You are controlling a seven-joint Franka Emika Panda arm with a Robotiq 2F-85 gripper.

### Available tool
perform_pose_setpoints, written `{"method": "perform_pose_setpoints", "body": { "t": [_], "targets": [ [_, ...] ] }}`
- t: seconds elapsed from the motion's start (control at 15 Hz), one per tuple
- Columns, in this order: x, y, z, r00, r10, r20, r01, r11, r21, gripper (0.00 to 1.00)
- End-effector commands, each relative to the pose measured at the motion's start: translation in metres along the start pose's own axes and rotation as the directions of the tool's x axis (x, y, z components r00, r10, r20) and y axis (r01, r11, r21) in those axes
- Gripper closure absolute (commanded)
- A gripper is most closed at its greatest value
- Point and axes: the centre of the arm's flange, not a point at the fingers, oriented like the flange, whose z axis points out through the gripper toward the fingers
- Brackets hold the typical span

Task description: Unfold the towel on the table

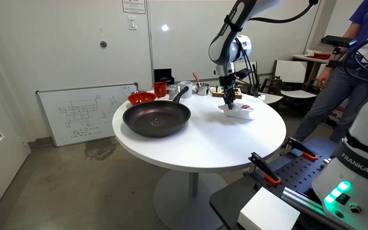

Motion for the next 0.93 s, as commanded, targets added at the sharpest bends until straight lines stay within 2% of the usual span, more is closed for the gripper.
{"method": "perform_pose_setpoints", "body": {
  "t": [0.0, 0.13, 0.2, 0.27, 0.33, 0.73, 0.87],
  "targets": [
    [0.0100, 0.0081, -0.0029, 1.000, -0.005, 0.006, 0.004, 1.000, 0.018, 0.65],
    [0.0115, 0.0098, -0.0028, 1.000, 0.001, 0.004, -0.002, 1.000, 0.015, 0.61],
    [0.0119, 0.0103, -0.0029, 1.000, -0.001, 0.004, 0.001, 1.000, 0.017, 0.54],
    [0.0121, 0.0107, -0.0031, 1.000, 0.000, 0.002, 0.000, 1.000, 0.014, 0.55],
    [0.0124, 0.0114, -0.0040, 1.000, 0.000, -0.001, 0.000, 1.000, 0.014, 0.83],
    [0.0124, 0.0126, -0.0092, 1.000, 0.003, -0.013, -0.003, 1.000, 0.008, 0.99],
    [0.0119, 0.0116, -0.0116, 1.000, 0.002, -0.016, -0.002, 1.000, 0.014, 0.96]
  ]
}}
